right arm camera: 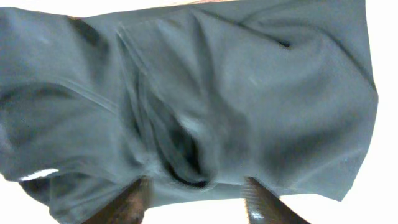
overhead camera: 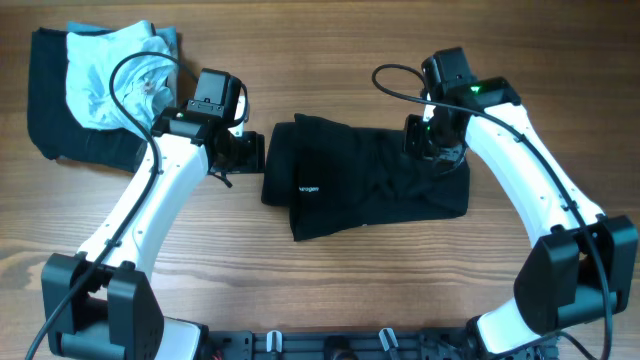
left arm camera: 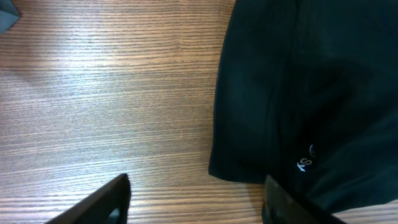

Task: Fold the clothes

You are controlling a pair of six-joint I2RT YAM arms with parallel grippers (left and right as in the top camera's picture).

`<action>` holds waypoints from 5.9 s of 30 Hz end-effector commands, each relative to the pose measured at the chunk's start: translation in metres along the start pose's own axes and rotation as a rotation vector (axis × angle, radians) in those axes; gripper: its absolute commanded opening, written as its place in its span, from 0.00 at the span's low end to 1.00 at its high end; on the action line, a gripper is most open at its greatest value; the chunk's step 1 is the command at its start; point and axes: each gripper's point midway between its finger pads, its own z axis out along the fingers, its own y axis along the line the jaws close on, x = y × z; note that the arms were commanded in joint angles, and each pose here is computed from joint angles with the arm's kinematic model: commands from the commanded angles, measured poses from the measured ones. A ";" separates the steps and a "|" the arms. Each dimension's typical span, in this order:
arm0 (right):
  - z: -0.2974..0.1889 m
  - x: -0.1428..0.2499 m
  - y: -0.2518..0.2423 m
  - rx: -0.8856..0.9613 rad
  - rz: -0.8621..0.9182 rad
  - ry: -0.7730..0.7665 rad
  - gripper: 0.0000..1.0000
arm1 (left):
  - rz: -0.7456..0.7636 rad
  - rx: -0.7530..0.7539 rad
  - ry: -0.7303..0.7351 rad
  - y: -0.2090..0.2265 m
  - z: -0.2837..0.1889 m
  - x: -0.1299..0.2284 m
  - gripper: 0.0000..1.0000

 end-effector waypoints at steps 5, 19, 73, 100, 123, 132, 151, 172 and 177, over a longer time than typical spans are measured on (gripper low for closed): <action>0.002 -0.003 -0.010 0.042 -0.032 -0.011 0.64 | -0.003 -0.021 0.016 0.004 0.007 0.002 0.88; 0.054 0.028 0.031 -0.195 -0.390 0.098 0.55 | -0.008 0.002 0.083 0.000 0.028 0.009 0.87; -0.004 0.012 -0.024 -0.087 -0.063 -0.034 0.83 | 0.003 0.329 0.377 -0.071 0.092 0.042 0.04; -0.004 0.007 -0.023 -0.088 -0.046 -0.051 0.85 | 0.358 0.242 0.152 -0.204 0.003 0.040 0.04; -0.006 0.013 -0.011 -0.159 -0.146 -0.030 0.86 | 0.261 0.264 0.205 -0.191 0.021 0.030 0.73; -0.016 0.017 0.053 -0.412 -0.392 -0.075 0.89 | 0.119 0.270 0.096 -0.138 -0.008 -0.018 0.88; 0.042 0.029 -0.041 0.132 0.018 0.016 0.06 | 0.096 0.214 0.203 -0.117 0.023 -0.006 0.85; -0.018 0.040 0.055 -0.578 -0.488 -0.036 0.04 | 0.182 0.264 0.331 -0.127 0.045 0.043 0.16; 0.024 0.031 0.036 -0.397 -0.341 -0.014 0.04 | 0.169 0.349 0.394 -0.141 0.036 0.056 0.38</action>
